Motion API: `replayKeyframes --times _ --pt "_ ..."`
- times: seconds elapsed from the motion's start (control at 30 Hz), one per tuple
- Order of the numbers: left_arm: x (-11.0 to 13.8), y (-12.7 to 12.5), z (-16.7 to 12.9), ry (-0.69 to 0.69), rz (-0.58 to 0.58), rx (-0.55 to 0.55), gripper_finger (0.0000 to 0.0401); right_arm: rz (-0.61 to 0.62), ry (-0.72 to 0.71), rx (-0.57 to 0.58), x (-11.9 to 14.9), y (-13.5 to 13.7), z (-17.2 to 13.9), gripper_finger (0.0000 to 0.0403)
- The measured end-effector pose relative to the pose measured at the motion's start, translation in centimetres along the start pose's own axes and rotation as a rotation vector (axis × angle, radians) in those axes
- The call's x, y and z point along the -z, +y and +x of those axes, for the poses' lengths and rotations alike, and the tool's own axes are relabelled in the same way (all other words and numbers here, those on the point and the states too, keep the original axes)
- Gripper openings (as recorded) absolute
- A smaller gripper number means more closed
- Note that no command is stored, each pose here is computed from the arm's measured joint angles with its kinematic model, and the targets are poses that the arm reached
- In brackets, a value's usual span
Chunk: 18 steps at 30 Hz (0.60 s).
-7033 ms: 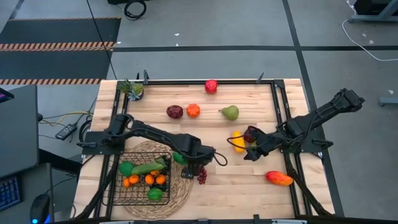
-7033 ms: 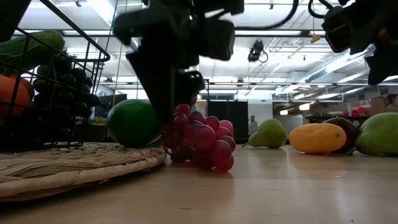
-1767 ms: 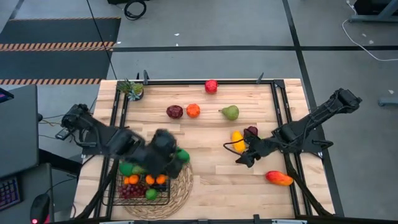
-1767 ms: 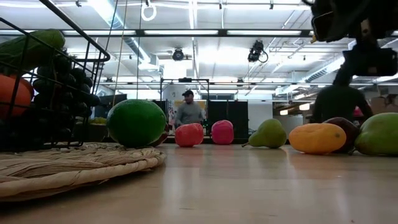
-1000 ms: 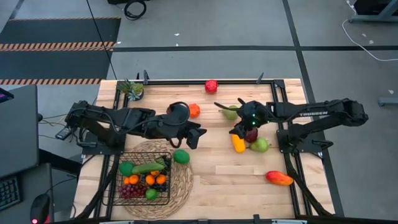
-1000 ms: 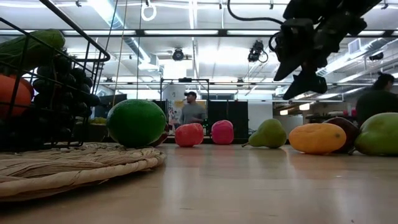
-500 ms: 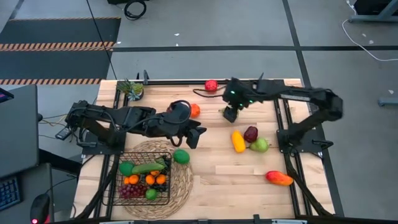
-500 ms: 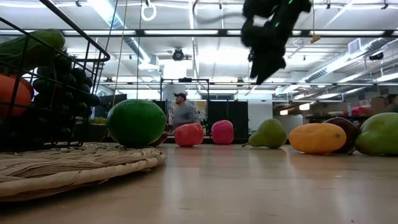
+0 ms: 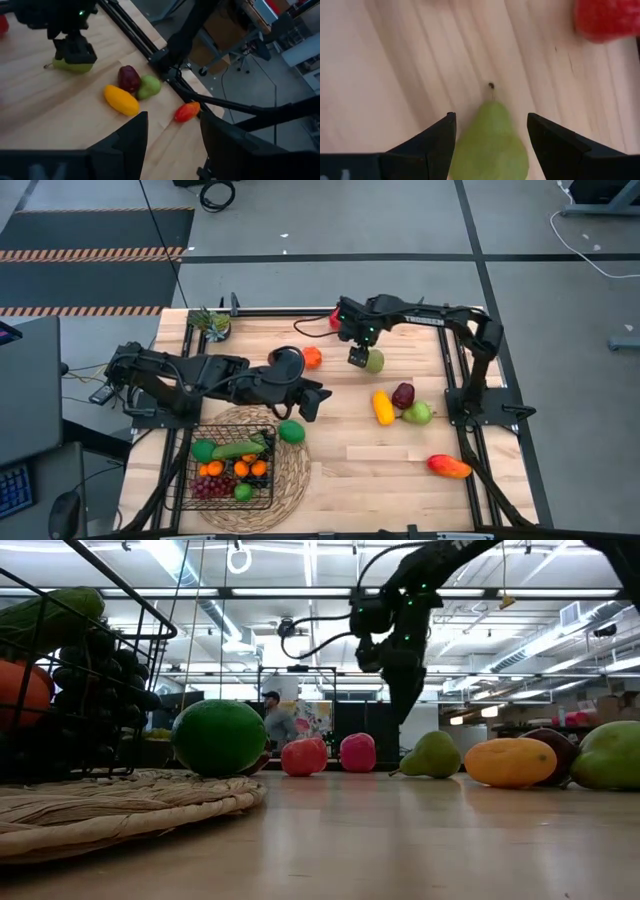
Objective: Build produce basket
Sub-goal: Put the top pear into the black wire basket
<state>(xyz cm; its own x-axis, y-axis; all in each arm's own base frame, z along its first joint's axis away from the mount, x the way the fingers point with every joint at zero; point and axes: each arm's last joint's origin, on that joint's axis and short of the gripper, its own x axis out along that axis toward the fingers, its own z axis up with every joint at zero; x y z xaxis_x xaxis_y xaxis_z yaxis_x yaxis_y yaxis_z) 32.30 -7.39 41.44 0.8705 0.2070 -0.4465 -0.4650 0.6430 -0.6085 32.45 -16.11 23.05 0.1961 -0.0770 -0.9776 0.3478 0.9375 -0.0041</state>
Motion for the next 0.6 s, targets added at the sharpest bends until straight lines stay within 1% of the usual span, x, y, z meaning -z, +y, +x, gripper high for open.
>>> replayKeyframes --times 0.13,0.27,0.4,0.6 --pt "0.0 0.0 0.0 -0.001 -0.021 0.000 0.0187 -0.016 0.036 -0.003 -0.5 -0.5 1.8 0.0249" --pt "0.0 0.0 0.0 0.000 -0.041 0.000 0.0187 -0.014 0.124 -0.014 -0.3 -0.7 3.9 0.0249" --pt "0.0 0.0 0.0 -0.001 -0.044 0.000 0.0187 -0.047 0.209 -0.033 0.0 -0.6 5.6 0.0249" --pt "0.0 0.0 0.0 -0.001 -0.044 -0.002 0.0187 -0.051 0.278 -0.043 0.4 -0.8 6.9 0.0249"
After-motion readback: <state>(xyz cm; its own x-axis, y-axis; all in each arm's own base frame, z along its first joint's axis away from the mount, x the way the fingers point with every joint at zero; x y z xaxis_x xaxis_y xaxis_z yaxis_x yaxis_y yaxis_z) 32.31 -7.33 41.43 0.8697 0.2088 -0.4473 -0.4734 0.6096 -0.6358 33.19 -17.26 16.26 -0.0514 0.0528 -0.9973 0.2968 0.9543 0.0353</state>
